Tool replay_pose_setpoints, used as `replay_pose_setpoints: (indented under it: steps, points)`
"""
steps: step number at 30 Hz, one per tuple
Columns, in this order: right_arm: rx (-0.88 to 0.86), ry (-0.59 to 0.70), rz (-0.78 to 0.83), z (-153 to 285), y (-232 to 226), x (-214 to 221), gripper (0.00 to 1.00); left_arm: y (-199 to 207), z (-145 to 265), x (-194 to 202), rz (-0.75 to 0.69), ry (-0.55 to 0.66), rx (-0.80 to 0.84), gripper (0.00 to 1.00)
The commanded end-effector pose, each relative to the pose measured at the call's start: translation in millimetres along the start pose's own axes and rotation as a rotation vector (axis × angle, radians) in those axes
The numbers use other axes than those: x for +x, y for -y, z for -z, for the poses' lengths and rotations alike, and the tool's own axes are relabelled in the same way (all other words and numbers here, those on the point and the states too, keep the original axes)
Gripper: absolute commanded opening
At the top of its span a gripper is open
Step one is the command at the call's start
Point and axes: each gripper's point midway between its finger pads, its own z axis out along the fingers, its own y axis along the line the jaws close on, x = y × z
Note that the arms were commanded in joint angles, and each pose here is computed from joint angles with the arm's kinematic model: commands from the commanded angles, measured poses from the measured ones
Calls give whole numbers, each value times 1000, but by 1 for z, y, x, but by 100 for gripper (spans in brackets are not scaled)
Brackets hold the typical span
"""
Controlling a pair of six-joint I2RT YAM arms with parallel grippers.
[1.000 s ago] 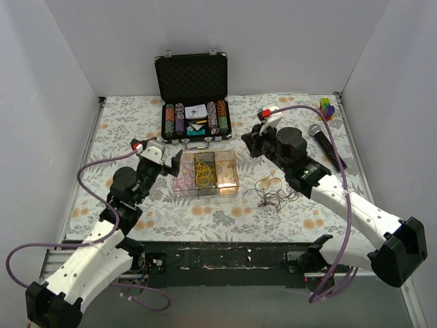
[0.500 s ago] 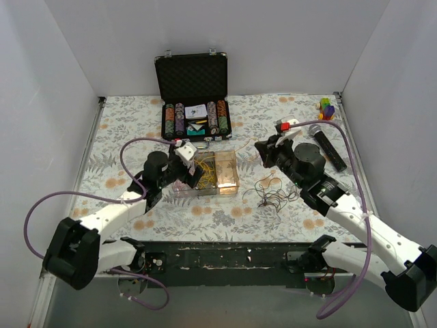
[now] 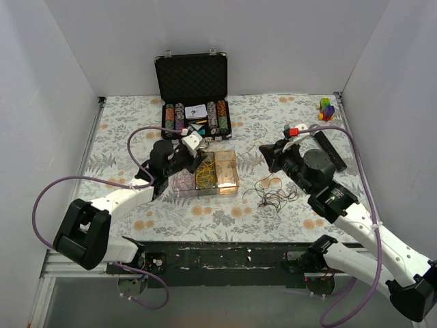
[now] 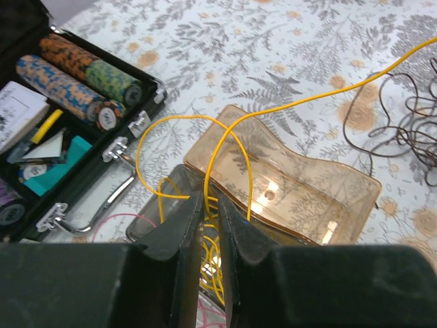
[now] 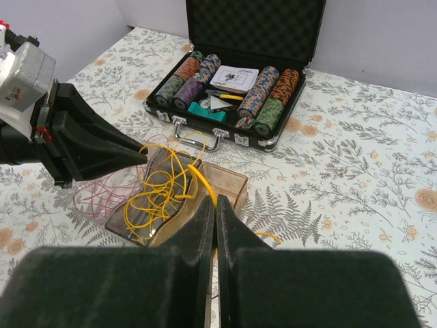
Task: Untangle the cables
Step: Place the cable in the bin.
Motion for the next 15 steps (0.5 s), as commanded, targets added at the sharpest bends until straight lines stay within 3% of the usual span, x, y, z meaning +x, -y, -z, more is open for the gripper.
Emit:
replay_pose_setpoints:
  steps: [1,15]
  points:
    - [-33,32,-18,-8,-9,-22,1,25,5,6,11,-36,106,14]
    - [-145,73,-45,-51,-39,-61,1,56,24,61,31,-187,151,13]
